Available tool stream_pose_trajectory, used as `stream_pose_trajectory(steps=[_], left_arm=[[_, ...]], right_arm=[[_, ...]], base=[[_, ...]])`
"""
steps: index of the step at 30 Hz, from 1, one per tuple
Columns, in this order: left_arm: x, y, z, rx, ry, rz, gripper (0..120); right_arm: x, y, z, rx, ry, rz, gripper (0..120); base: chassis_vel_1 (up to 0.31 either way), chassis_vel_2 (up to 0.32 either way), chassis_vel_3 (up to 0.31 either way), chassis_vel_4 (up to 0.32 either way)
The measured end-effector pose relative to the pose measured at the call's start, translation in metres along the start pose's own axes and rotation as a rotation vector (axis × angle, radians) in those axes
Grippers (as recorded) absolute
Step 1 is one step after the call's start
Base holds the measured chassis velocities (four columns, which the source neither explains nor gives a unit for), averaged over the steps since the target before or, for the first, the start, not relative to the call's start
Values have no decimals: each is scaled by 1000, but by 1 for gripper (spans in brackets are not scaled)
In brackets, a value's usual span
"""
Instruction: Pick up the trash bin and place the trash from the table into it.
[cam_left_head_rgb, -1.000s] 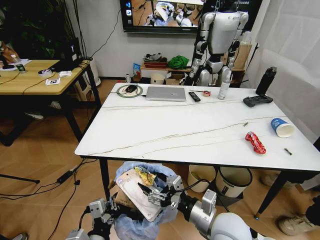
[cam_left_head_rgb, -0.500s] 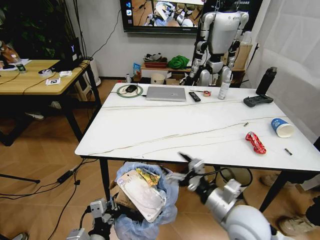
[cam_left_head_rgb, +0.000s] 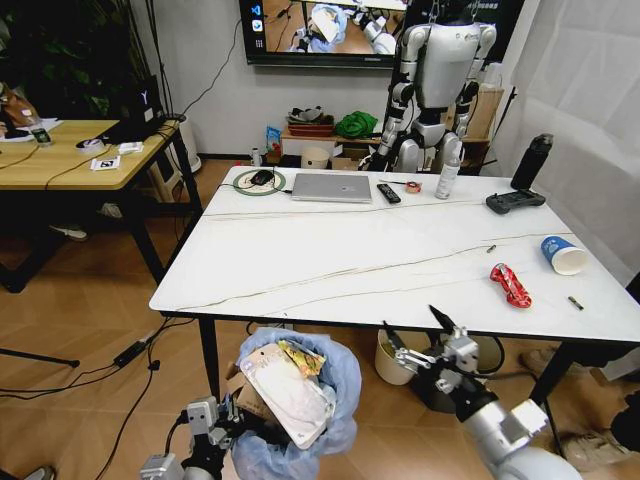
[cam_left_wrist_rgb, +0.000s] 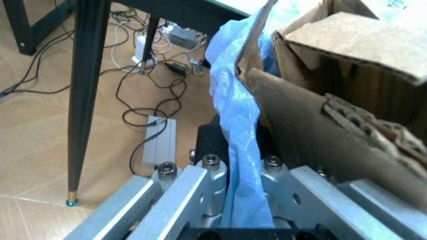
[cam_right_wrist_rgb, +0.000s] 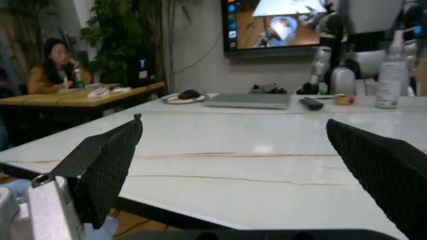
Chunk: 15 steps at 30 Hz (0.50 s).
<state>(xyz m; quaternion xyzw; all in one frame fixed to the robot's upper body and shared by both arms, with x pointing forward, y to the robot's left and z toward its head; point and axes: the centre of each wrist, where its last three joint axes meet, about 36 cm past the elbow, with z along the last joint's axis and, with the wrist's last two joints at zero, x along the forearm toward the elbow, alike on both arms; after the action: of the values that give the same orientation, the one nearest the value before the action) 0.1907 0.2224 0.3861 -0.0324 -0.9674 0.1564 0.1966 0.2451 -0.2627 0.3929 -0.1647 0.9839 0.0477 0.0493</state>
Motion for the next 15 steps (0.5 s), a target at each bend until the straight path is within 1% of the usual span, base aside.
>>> stream_pose_trajectory(steps=[4, 6, 10, 11, 13, 15], left_arm=[[0, 5, 8, -10, 19, 4, 0], [0, 5, 8, -10, 20, 5, 0], [0, 10, 19, -16, 33, 8, 0], [0, 10, 19, -16, 33, 8, 0], [-1, 10, 23, -12, 39, 10, 0], [-4, 11, 27, -12, 44, 11, 0]], right_arm=[[16, 10, 14, 18, 0, 90, 100], [17, 11, 15, 21, 0, 93, 100], [38, 21, 38, 42, -2, 113, 100], [38, 21, 38, 42, -2, 113, 100], [50, 30, 56, 15, 1, 134, 100], [55, 30, 69, 18, 10, 127, 100]], base=[[0, 0, 0, 0], [0, 0, 0, 0], [0, 0, 0, 0], [0, 0, 0, 0], [0, 0, 0, 0], [0, 0, 0, 0]])
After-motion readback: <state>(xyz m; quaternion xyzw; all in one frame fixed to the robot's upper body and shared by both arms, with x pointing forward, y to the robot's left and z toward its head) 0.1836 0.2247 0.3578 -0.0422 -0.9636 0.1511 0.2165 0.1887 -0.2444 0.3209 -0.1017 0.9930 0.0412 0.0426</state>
